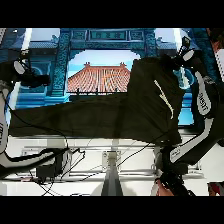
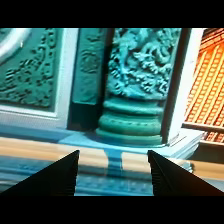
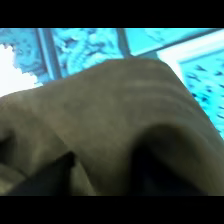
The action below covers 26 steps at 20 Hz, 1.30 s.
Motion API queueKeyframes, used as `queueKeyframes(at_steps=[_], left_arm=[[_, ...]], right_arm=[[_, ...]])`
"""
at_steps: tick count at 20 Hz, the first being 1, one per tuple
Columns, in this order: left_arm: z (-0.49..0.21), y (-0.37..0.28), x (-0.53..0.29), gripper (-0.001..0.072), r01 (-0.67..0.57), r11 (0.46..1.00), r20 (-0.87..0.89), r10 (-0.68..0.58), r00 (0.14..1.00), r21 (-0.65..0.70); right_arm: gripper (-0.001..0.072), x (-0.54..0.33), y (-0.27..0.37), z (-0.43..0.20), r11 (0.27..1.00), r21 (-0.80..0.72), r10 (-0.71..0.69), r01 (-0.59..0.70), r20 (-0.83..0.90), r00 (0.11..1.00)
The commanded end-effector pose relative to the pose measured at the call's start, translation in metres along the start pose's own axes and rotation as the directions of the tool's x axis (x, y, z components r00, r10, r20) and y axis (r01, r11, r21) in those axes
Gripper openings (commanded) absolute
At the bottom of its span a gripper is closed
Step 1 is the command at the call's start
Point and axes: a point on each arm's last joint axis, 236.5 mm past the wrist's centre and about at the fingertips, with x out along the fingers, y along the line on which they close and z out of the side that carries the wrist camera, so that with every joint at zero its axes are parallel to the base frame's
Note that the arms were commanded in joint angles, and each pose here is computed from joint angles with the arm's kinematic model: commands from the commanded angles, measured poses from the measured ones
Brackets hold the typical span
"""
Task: Fold the clothes and pants, and hang the long-sleeved shirts on hangers.
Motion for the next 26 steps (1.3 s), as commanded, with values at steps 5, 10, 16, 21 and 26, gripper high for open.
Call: queueKeyframes(at_steps=[5, 10, 16, 21, 26], left_arm=[[0.0, -0.001, 0.001, 0.0498, 0.001, 1.0, -0.003, -0.001, 1.0, 0.002], [-0.003, -0.003, 0.001, 0.0499, 0.009, 1.0, -0.014, -0.009, 1.0, -0.002], [-0.002, -0.023, 0.0, 0.0498, 0.092, 0.994, -0.009, -0.092, 0.996, -0.058], [0.002, -0.036, -0.002, 0.0498, 0.15, 0.984, 0.008, -0.15, 0.989, -0.097], [0.012, -0.052, -0.005, 0.0651, 0.22, 0.965, 0.051, -0.215, 0.975, -0.144]], right_arm=[[0.0027, -0.018, 0.065, 0.048, 0.992, -0.067, 0.114, -0.106, 0.125, 0.986], [0.0027, -0.111, 0.224, 0.056, 0.803, -0.552, 0.334, -0.222, 0.11, 0.936], [0.0026, -0.194, 0.353, -0.058, 0.3, -0.905, 0.462, -0.302, -0.139, 0.876], [0.0026, -0.211, 0.377, -0.19, 0.036, -0.849, 0.336, -0.527, -0.487, 0.806], [0.07, -0.206, 0.393, -0.195, 0.007, -0.89, 0.33, -0.455, -0.428, 0.842]])
